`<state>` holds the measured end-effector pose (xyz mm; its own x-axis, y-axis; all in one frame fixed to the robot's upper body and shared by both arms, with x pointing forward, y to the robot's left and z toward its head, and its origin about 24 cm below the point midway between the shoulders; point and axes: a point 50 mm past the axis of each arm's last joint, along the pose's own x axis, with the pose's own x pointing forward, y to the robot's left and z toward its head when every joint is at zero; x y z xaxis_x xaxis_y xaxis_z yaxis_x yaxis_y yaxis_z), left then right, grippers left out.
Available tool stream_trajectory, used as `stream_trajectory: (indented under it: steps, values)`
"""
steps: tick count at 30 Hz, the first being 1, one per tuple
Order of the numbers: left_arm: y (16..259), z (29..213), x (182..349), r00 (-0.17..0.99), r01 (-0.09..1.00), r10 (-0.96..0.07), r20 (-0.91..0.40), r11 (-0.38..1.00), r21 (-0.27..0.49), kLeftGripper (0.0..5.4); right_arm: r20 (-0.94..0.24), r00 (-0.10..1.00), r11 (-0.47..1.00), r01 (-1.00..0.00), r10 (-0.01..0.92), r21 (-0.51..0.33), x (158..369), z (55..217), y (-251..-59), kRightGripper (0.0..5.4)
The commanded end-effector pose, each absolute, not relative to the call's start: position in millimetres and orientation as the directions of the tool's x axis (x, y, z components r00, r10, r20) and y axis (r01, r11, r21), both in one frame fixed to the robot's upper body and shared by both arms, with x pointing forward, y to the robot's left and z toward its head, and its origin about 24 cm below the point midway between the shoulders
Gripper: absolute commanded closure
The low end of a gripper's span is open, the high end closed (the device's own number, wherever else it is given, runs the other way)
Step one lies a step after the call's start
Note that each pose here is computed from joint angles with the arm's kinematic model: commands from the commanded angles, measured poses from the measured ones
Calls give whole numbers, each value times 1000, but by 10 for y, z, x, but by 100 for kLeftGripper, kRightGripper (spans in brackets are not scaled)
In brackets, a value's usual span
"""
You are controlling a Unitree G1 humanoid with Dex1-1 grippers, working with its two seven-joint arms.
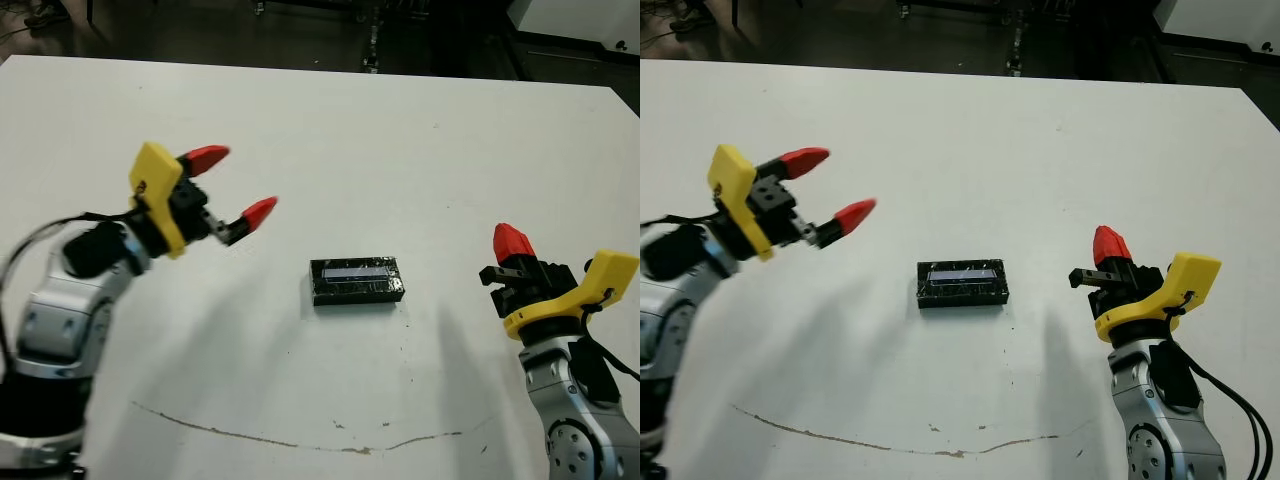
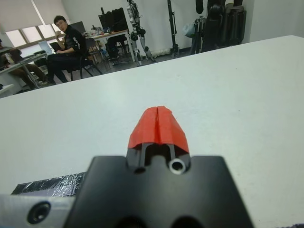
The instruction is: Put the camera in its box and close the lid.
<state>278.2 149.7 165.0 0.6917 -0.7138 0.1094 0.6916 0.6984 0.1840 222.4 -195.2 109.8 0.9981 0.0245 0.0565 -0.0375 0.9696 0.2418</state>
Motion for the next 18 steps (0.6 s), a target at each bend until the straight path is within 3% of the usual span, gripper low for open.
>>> stream_trajectory:
  steps: [1, 8, 18]
  values:
    - [1289, 1641, 2725, 650, 743, -750, 120, 661, 108, 147, 37, 999, 973, -26, 18, 228, 2214, 1078, -1979, 540]
    - [885, 1582, 2685, 605, 795, -791, 97, 607, -11, 244, 33, 999, 972, -30, 22, 231, 2218, 1062, -1980, 540]
    - [564, 1348, 2668, 582, 811, -813, 9, 579, -85, 377, 29, 999, 969, -34, 28, 244, 2217, 1055, -1976, 540]
